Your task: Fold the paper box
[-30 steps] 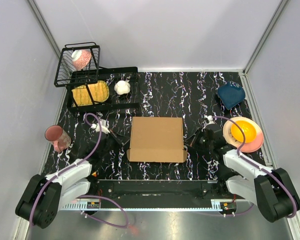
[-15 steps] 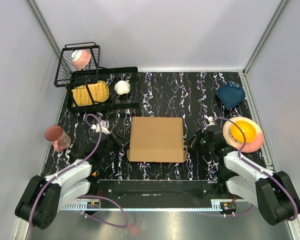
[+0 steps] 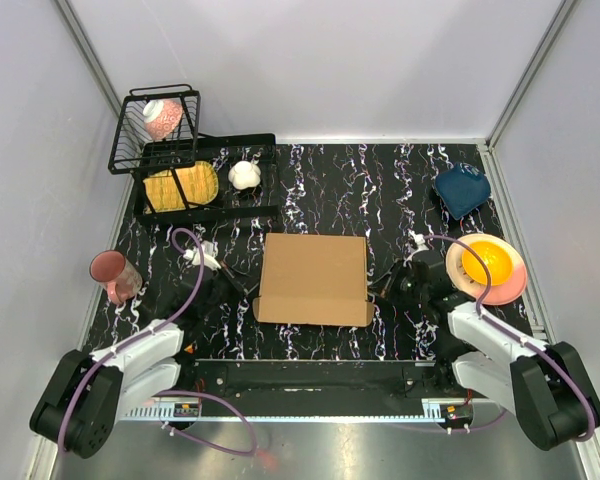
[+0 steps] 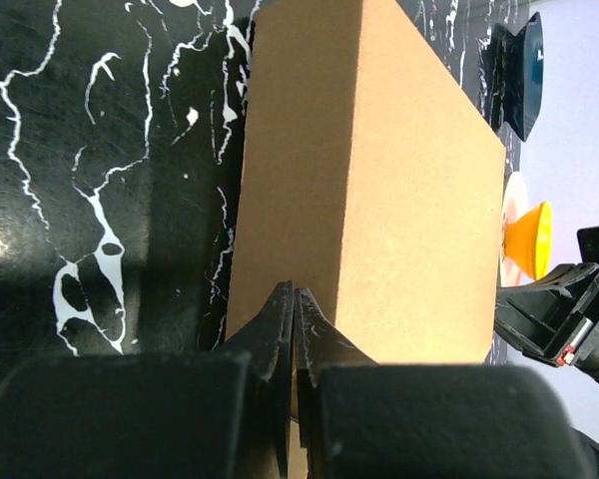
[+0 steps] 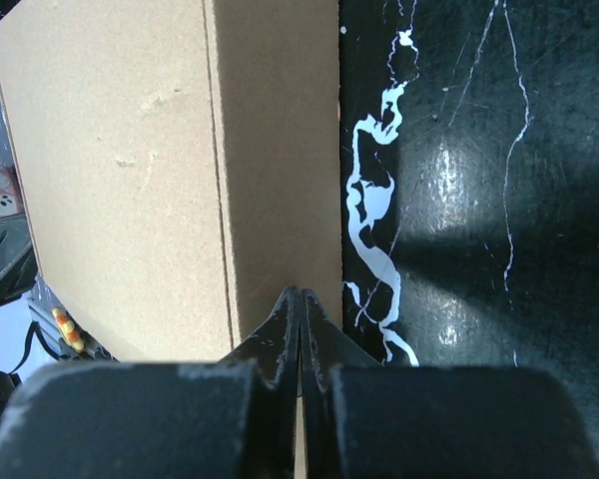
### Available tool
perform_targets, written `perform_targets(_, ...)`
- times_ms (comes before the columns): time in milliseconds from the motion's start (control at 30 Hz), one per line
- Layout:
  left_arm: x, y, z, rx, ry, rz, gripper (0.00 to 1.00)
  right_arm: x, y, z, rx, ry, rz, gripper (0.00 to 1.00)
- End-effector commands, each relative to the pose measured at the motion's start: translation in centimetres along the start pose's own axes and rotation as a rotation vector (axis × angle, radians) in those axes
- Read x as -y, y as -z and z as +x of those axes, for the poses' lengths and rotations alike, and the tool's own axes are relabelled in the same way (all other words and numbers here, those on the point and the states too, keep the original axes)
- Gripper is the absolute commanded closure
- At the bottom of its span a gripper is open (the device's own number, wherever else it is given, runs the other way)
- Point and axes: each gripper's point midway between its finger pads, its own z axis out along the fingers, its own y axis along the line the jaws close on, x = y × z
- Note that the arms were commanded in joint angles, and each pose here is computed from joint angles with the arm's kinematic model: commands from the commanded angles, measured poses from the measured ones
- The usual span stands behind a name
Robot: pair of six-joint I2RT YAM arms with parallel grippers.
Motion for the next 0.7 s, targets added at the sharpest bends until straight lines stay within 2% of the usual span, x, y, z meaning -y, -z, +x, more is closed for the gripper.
perform_targets(0,4.6,0.8,0.5,-0.039,-0.031,0.187,1.0,-3.0,1.2,-0.6,0.0,0.034,-0.104,1.0)
perform_targets(233,7.3,2.2,0.6,-0.047,-0.042,0.261,1.0,-5.6,3.6,-2.0,0.043,0.05,-0.157,1.0)
perform_targets(667,12.4,5.3,-1.8,-0.002,-0.053,0.367,1.0,-10.5,8.0,-4.6,0.103,0.061,-0.236,1.0)
